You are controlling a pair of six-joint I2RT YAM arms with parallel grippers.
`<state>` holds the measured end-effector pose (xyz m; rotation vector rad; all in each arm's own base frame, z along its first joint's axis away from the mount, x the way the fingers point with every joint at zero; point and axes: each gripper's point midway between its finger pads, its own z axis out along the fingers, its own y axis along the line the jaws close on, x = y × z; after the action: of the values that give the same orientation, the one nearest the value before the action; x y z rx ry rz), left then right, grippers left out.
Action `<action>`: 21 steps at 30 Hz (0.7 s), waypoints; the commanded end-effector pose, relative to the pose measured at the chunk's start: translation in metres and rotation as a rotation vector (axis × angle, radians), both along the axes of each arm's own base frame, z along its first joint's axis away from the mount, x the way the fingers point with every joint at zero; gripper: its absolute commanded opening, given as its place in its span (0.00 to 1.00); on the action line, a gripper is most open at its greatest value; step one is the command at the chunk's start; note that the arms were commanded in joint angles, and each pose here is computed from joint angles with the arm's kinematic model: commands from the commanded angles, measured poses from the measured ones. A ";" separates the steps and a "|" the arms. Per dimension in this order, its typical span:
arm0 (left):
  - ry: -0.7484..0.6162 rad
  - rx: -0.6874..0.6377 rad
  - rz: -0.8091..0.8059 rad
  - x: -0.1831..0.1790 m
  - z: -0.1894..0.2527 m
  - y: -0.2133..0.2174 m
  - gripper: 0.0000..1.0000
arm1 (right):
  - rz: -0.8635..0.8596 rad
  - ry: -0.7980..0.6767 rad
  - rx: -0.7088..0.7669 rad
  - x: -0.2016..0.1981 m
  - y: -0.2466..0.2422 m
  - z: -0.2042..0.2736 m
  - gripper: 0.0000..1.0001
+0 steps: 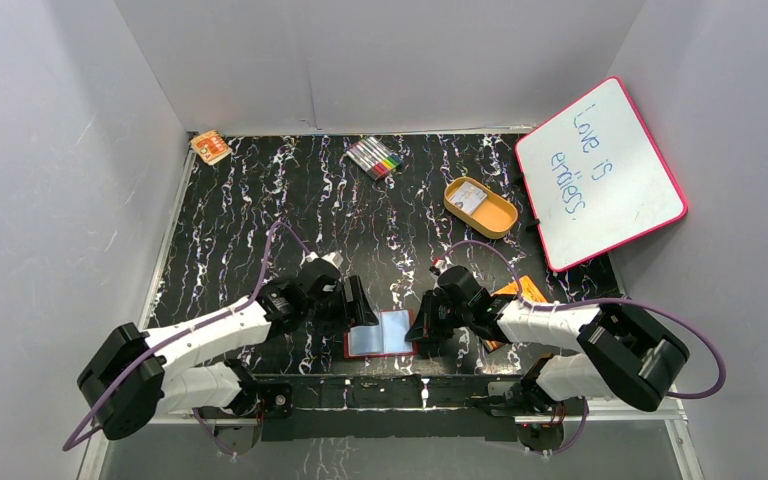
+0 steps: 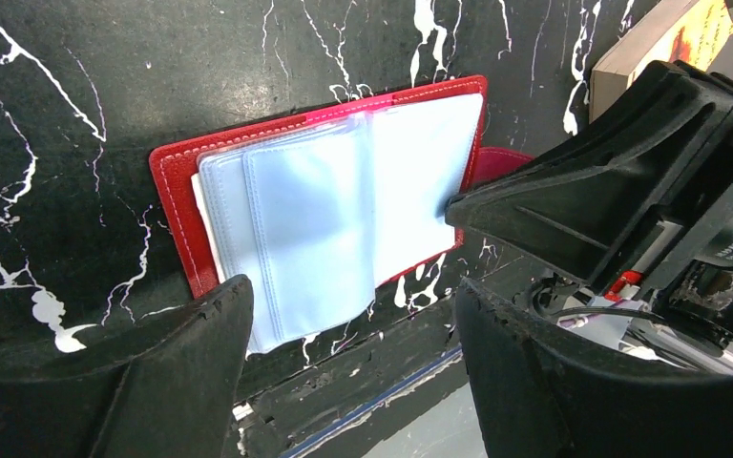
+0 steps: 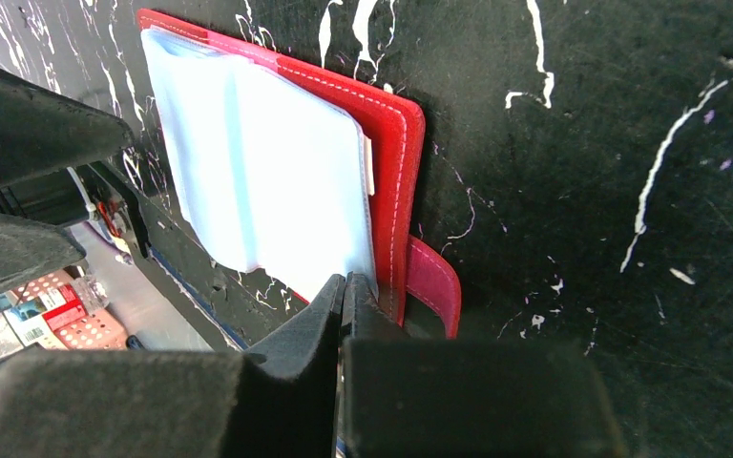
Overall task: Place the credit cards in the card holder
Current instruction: Open the card holder at the center of the board.
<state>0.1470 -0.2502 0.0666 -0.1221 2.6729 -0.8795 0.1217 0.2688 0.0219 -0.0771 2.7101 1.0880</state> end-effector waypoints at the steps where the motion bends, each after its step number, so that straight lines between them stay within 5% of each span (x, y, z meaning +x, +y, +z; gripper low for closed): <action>1: 0.020 0.003 -0.005 -0.003 -0.005 -0.001 0.75 | -0.043 -0.013 -0.135 0.004 -0.022 -0.027 0.07; 21: 0.020 0.035 0.003 -0.004 -0.011 0.005 0.74 | -0.038 -0.018 -0.128 0.005 -0.021 -0.025 0.07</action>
<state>0.1467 -0.2531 0.0514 -0.1314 2.7170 -0.8564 0.1222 0.2697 0.0217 -0.0788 2.7090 1.0907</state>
